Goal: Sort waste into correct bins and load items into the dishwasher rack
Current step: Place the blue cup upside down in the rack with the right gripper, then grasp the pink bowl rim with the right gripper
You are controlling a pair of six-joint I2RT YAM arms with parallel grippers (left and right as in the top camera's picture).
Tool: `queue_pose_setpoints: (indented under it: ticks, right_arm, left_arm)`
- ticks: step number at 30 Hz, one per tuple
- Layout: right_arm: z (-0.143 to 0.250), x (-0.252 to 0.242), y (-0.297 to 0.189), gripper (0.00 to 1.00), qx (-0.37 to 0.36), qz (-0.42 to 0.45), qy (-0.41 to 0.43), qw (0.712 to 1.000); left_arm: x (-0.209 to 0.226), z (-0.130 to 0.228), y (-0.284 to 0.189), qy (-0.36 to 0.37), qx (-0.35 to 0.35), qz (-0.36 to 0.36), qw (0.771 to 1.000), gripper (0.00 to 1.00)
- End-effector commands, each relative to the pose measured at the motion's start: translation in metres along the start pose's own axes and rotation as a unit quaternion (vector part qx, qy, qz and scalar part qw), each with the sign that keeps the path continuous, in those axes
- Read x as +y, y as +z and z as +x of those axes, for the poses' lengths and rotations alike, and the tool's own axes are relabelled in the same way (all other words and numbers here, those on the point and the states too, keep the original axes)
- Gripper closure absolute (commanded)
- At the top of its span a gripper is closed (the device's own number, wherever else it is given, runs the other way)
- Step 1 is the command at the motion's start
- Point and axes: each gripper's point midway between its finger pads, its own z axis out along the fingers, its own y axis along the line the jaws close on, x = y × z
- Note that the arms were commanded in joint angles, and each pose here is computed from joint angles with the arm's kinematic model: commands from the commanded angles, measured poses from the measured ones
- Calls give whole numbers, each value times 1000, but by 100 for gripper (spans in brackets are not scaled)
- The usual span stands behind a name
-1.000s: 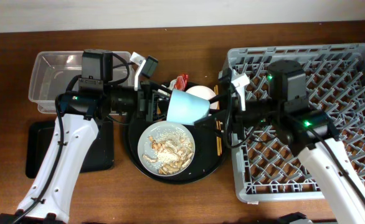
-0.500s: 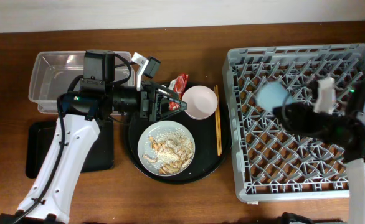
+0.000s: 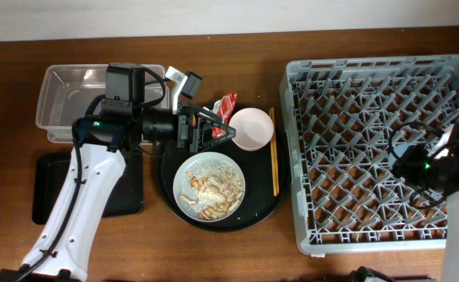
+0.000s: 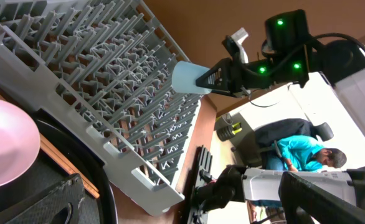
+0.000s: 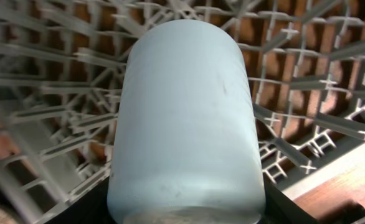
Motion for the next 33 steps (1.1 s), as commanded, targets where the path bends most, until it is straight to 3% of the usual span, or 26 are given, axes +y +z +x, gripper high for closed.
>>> queue_pose_setpoints:
  ticks: [1,8,9,11,15,18,21,23,24,27,30,33]
  right_arm:
    - [-2,-12,14,44,26,38,21,999]
    - [8,14,40,26,99,-33,8,995]
    - [6,15,39,24,96,-34,7,995]
    - [-3,18,30,9,79,-39,5,996]
    - [-23,52,-11,6,25,-121,-34,992]
    - [-22,95,-53,8,-27,-200,-115,973]
    - [-1,137,-78,9,-61,-236,-204,948]
    - [14,156,-79,14,-61,-234,-251,937]
    - [27,171,-75,21,-51,-232,-283,929]
    - [50,196,-65,31,-25,-240,-330,913]
    - [76,229,-42,40,16,-246,-369,896]
    - [87,255,-1,49,41,-209,-356,910]
  left_arm:
    - [-5,-4,-2,14,-4,-2,1000,1]
    - [-5,-4,-2,14,-4,-2,1000,1]
    - [-5,-4,-2,14,-4,-2,1000,1]
    - [-5,-4,-2,12,-3,-2,1000,1]
    - [-4,-3,-2,9,-2,-4,1000,1]
    - [4,-3,-2,9,-3,-29,1000,1]
    - [26,-1,-8,6,-4,-121,993,1]
    - [50,2,-22,-21,-10,-234,972,1]
    - [58,4,-33,-32,-17,-291,956,1]
    - [62,6,-57,-55,-42,-386,920,1]
    - [56,5,-85,-45,-71,-458,885,1]
    - [40,3,-99,-30,-92,-475,875,1]
